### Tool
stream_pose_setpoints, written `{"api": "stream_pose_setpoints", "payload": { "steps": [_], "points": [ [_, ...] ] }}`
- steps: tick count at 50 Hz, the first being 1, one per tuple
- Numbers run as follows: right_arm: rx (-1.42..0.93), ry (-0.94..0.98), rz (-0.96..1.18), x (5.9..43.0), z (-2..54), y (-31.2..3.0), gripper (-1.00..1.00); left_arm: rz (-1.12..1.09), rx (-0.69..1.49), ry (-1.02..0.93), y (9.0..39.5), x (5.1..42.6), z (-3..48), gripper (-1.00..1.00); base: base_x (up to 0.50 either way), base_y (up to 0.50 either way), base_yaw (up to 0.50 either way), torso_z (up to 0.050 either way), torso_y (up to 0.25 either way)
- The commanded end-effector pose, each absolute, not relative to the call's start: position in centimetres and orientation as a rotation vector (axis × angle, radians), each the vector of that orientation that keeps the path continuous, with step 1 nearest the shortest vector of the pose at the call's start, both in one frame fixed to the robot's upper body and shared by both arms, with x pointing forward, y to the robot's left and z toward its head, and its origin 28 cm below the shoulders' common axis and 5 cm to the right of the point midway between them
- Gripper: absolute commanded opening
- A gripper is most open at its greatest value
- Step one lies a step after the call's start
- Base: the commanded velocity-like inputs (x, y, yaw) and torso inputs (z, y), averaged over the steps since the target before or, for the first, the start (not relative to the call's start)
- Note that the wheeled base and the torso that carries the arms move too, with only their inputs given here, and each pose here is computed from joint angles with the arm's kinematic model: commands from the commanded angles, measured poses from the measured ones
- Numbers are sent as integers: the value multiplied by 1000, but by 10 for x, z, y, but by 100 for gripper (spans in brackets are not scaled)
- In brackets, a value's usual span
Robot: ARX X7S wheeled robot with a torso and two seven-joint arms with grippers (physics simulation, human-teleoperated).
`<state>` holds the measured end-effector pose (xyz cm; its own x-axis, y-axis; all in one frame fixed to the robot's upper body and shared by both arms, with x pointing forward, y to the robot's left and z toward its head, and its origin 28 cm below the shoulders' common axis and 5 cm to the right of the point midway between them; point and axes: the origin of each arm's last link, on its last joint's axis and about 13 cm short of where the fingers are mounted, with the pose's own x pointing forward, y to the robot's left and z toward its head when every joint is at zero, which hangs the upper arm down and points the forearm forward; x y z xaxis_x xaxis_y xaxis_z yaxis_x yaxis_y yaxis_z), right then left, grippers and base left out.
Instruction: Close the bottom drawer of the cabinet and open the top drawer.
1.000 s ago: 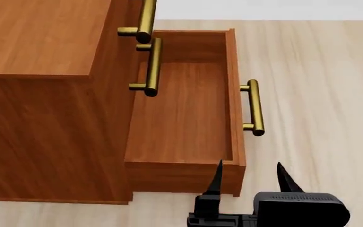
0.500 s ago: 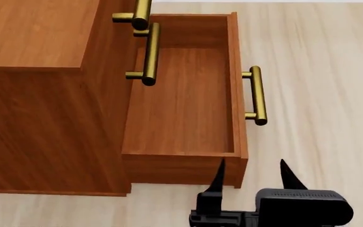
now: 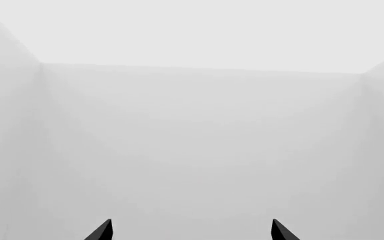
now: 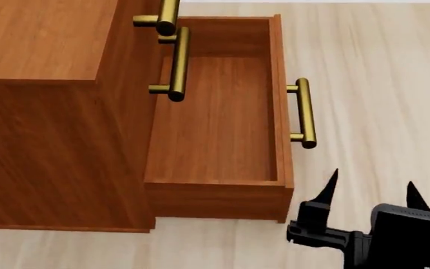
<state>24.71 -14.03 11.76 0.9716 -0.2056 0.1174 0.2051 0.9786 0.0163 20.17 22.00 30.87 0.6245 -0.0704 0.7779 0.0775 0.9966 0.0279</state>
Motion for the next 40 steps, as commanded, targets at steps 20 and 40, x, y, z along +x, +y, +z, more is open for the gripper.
{"api": "stream_pose_setpoints", "payload": {
  "steps": [20,40],
  "points": [
    [-73,-28,-370,308,109,-179,100,-79,8,-899,221,202,313,100,0,0,0,0,0],
    [-115,62,-359,360,89,-175,100,-71,19,-908,222,199,318,100,0,0,0,0,0]
  ]
}}
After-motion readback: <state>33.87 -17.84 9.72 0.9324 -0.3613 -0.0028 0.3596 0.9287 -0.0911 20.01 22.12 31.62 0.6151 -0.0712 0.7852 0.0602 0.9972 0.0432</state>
